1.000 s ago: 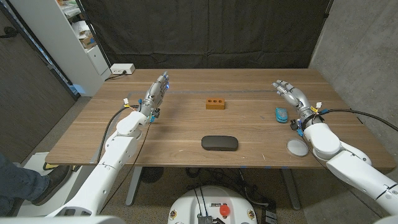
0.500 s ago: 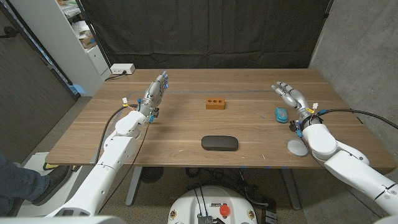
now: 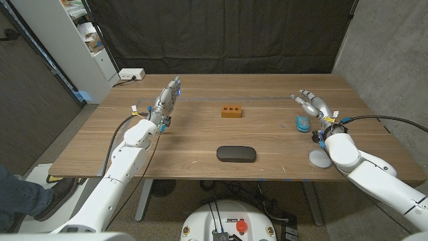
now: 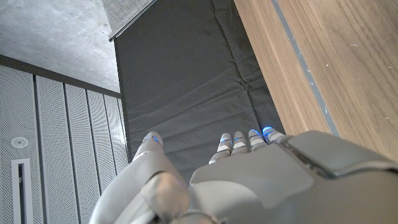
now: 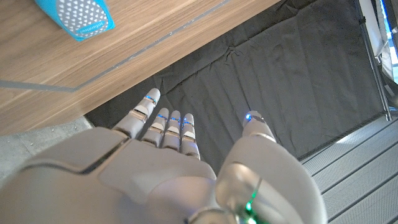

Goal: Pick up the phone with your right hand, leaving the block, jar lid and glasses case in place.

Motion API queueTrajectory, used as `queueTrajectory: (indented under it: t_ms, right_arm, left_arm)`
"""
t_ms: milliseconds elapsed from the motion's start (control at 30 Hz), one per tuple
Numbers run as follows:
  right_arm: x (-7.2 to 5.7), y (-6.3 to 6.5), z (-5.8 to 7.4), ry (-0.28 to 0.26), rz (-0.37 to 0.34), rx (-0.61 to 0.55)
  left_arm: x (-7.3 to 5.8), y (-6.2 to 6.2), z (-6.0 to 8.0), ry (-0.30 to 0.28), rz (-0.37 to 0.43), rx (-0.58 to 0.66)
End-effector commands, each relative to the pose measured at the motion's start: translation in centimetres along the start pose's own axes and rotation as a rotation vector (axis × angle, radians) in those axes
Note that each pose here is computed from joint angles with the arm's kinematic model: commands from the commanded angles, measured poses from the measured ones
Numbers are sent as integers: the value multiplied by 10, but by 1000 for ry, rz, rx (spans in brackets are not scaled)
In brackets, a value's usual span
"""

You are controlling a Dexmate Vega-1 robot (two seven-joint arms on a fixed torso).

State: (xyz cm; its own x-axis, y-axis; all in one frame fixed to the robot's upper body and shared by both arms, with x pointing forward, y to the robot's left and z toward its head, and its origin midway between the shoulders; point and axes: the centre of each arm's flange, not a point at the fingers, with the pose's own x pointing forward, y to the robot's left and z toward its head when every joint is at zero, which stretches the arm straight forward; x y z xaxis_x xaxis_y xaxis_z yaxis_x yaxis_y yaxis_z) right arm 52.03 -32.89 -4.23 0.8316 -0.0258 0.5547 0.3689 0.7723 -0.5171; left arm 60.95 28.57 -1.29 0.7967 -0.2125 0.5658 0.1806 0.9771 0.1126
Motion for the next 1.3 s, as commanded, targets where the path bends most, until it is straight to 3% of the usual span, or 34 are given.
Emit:
queueTrajectory:
  t_ms: [33, 1300]
  right_arm:
    - [-1, -1, -1, 36, -17, -104]
    - [-2, 10, 5, 146, -49, -372]
  left_arm:
    - [-3, -2, -1, 2, 5, 1]
    - [6, -5, -4, 0, -7, -4]
